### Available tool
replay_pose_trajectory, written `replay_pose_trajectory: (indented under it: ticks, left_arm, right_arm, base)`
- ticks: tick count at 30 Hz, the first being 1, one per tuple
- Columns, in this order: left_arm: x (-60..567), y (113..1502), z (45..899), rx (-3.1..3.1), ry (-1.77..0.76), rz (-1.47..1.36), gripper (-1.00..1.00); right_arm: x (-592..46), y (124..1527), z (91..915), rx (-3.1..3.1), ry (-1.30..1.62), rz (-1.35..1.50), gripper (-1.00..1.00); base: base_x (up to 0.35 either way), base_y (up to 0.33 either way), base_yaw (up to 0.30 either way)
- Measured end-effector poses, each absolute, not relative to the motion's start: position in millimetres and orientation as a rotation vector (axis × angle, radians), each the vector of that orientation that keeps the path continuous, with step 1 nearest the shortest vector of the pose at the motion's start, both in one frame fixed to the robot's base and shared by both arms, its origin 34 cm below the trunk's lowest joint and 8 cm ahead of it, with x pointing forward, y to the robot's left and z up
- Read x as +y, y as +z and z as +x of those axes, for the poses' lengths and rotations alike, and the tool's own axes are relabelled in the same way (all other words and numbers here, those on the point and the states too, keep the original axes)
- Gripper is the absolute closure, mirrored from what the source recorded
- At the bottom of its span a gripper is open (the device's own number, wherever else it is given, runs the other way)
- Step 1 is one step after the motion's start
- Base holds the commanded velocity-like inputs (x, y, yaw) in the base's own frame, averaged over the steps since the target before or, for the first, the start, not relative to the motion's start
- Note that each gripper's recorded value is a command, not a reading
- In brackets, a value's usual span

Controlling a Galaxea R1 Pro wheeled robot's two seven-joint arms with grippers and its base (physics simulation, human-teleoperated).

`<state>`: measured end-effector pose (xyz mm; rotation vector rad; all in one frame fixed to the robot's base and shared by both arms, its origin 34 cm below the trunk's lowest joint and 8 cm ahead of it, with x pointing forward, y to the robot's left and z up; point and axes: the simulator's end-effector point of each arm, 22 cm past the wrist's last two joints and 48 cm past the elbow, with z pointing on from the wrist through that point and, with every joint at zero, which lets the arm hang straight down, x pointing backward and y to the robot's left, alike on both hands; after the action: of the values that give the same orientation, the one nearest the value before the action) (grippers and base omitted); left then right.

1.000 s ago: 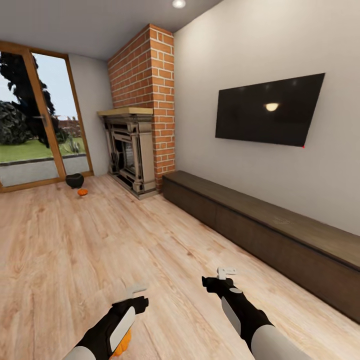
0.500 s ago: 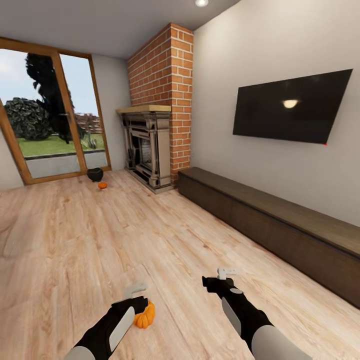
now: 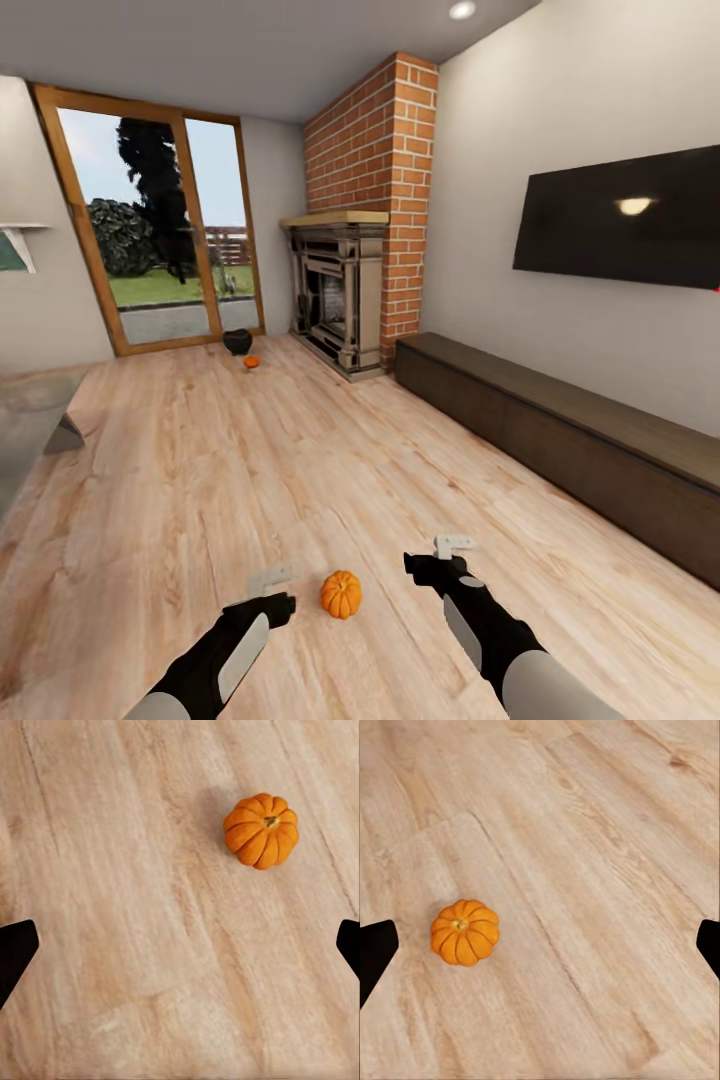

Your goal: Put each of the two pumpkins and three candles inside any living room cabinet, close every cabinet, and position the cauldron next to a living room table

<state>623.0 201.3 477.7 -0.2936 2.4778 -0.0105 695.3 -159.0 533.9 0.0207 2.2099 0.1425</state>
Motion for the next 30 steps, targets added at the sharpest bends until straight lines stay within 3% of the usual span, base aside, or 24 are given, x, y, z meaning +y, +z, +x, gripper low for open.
replay_pose_trajectory:
  ticks: [11, 23, 30]
  left_arm:
    - [202.0, 478.0, 623.0, 2.477, -0.009, -0.294, -1.00]
    - [202.6, 478.5, 623.2, 2.475, -0.006, -0.292, -1.00]
    - [202.7, 478.6, 623.3, 2.475, -0.005, -0.291, -1.00]
  right_arm:
    - [-159.0, 534.3, 695.2, 2.209, 0.142, 0.021, -1.00]
    - [-161.1, 534.4, 695.3, 2.209, 0.139, 0.021, -1.00]
    - [-155.4, 535.0, 694.9, 2.208, 0.170, 0.010, -1.00]
  base:
    - [-0.046, 0.275, 0.272]
    - [0.190, 0.265, 0.266]
    - [0.244, 0.259, 0.047]
